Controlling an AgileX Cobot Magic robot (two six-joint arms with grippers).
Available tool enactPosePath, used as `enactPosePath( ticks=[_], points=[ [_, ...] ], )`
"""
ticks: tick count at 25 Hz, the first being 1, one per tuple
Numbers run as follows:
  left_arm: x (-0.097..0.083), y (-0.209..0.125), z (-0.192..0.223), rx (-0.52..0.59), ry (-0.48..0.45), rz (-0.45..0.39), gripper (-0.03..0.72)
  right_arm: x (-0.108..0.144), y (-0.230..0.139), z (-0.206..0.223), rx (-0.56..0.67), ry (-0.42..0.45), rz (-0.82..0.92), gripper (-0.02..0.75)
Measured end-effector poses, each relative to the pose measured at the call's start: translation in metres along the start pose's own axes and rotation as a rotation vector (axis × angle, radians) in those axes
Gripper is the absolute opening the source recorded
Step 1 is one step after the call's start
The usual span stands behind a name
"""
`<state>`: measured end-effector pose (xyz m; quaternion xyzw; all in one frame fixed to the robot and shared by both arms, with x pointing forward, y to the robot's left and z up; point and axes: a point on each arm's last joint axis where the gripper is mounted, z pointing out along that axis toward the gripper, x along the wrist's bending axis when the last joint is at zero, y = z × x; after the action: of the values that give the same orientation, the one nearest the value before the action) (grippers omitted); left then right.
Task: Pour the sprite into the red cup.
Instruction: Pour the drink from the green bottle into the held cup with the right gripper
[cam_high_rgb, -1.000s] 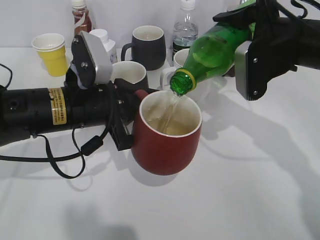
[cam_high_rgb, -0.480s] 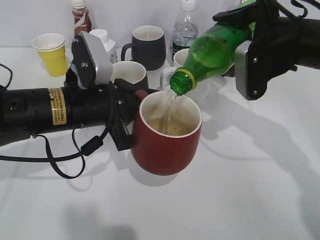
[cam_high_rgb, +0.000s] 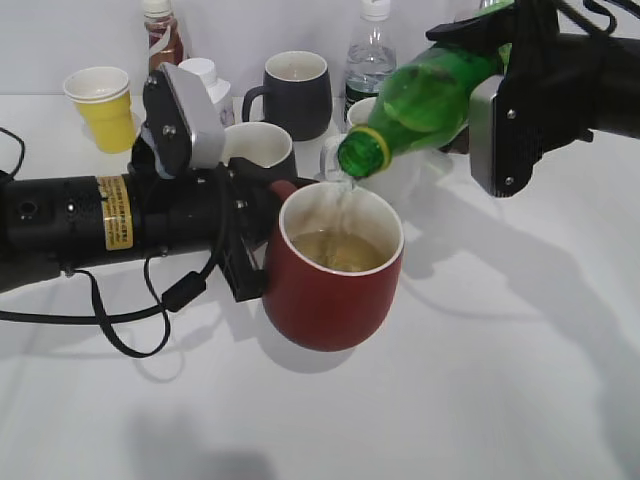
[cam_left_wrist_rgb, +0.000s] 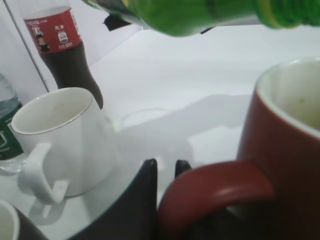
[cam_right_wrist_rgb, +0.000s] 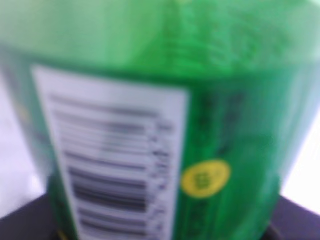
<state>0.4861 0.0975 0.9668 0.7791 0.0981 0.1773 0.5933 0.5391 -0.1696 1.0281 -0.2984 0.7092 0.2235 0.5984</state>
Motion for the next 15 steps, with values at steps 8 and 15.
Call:
enactPosePath(
  ticks=[8, 15],
  points=[
    [0.0015, 0.0013, -0.0001, -0.015, 0.016, -0.018, 0.078, 0.0001, 0.0001, 0.0, -0.001, 0.001, 0.239, 0.405],
    [0.0058, 0.0078, -0.0037, -0.047, 0.074, -0.058, 0.078, -0.003, 0.0021, -0.0001, -0.033, -0.024, 0.652, 0.405]
  ],
)
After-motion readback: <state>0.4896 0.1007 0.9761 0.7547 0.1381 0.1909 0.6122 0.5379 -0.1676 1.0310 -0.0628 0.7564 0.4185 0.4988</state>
